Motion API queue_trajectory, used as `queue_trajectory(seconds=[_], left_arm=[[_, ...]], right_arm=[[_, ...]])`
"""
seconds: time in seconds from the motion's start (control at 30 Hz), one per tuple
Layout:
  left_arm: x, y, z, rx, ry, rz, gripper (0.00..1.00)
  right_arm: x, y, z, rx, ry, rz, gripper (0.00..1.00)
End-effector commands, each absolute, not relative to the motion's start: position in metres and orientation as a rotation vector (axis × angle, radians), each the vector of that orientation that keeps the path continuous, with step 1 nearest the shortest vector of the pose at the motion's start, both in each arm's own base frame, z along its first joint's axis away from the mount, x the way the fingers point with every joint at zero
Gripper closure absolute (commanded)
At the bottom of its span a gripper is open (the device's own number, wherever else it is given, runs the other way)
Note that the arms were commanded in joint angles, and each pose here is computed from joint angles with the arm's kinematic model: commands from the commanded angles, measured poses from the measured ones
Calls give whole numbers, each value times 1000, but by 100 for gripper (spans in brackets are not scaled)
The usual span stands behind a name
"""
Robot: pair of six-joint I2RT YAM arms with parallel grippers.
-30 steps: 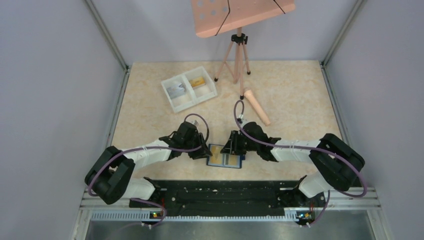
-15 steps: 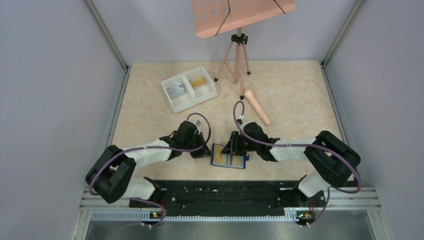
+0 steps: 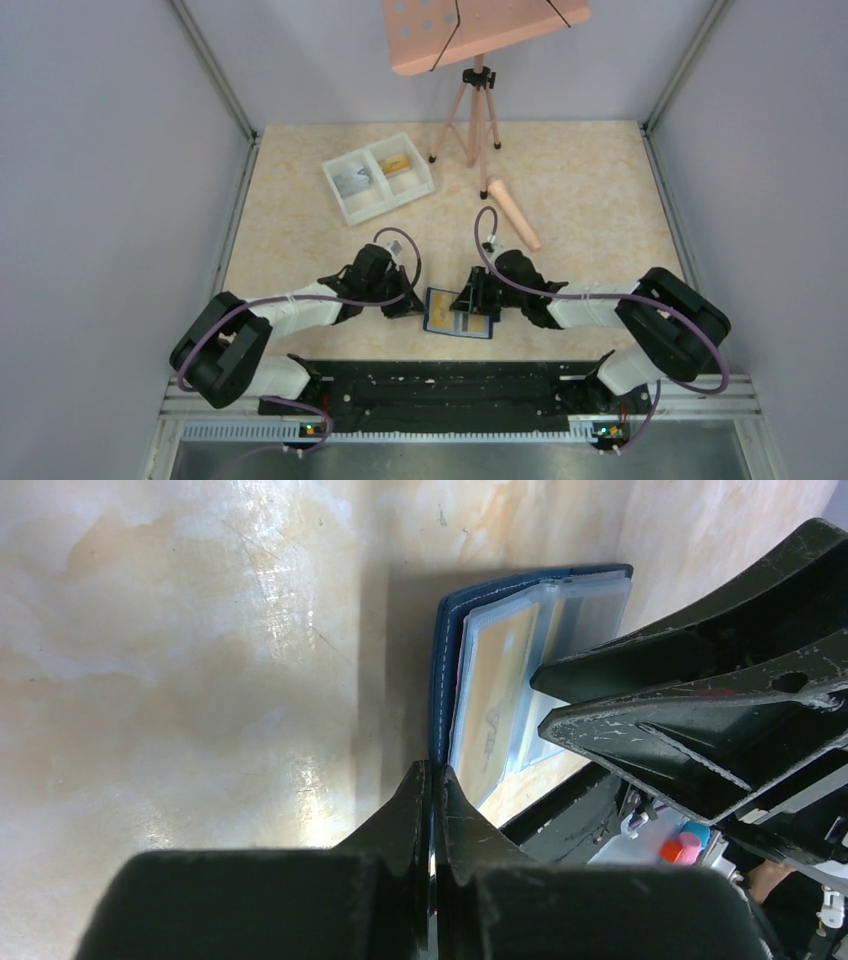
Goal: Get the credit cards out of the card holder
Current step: Open the card holder at the center of the board.
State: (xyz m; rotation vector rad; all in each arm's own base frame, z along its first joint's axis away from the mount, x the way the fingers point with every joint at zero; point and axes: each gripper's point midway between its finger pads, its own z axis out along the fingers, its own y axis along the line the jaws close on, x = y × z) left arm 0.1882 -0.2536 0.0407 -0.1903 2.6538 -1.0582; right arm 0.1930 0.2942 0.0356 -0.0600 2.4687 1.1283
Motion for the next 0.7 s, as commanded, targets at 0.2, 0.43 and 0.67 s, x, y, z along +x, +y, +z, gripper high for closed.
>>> queue_trajectory(seconds=[0.2,0.43,0.67], left_arm=[[195,-252,52,-223,2604,-1048,84],[195,-255,51,-179,2601,-1060,59],[194,-267,52,-138,2574,-1166,55]], right_arm=[[196,289,33,-71,2432,1122,68],[190,281,24,-72,2442,1121,68],[189,281,24,-67,2434,1140,68]])
